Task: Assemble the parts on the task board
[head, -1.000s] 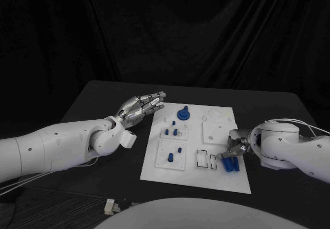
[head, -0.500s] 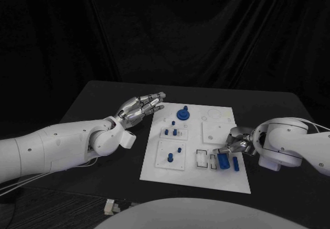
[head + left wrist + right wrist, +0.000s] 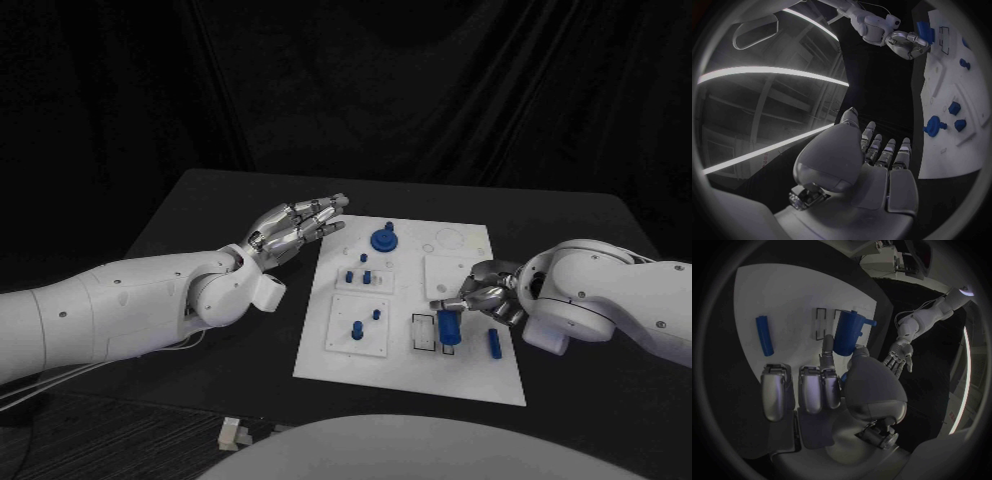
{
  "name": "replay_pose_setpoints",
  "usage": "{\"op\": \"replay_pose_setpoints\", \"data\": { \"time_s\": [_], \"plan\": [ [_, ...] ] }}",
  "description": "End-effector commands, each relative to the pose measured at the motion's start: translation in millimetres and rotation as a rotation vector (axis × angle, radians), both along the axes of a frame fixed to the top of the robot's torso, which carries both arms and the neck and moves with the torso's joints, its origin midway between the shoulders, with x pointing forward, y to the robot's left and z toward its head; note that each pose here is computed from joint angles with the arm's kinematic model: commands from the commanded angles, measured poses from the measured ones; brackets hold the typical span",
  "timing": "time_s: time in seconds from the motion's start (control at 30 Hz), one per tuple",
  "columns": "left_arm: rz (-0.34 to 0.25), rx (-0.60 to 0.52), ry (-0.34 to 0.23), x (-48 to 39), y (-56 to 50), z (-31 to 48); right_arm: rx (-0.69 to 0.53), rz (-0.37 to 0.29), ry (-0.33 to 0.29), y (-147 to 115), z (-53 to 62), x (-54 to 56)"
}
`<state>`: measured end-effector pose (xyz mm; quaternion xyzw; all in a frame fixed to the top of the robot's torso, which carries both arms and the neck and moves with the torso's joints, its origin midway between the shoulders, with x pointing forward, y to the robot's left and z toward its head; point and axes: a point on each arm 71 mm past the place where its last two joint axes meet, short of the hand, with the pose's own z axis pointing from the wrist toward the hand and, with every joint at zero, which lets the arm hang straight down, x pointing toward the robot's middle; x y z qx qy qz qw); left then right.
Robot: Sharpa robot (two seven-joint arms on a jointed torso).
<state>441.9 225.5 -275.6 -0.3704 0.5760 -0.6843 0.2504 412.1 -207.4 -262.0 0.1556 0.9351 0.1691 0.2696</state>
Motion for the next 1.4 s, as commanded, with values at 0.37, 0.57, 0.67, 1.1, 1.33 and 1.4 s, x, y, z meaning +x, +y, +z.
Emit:
{"op": "replay_pose_setpoints", "data": {
  "time_s": [0.37,0.57,0.67,1.1,1.33,1.4],
  "plan": [
    [-0.012,-0.016,-0.001,-1.0,-2.1,0.3,-0.013,-0.017,-0.001,8,-10.7,0.0],
    [-0.013,-0.016,0.0,-1.1,-2.1,0.2,-0.025,-0.007,-0.011,10,-12.8,0.3],
    [-0.014,-0.016,0.001,-1.2,-2.3,0.1,-0.031,-0.001,-0.014,10,-13.4,0.4],
    [-0.017,-0.017,0.004,-1.5,-2.1,-0.5,-0.047,0.031,-0.005,15,-16.6,-0.8],
    [-0.019,-0.017,0.007,-1.8,-2.1,-1.0,-0.05,0.045,0.0,18,-17.1,-1.9],
    [-0.02,-0.017,0.008,-1.8,-1.9,-1.1,-0.05,0.048,0.001,18,-17.3,-2.1]
  ]
}}
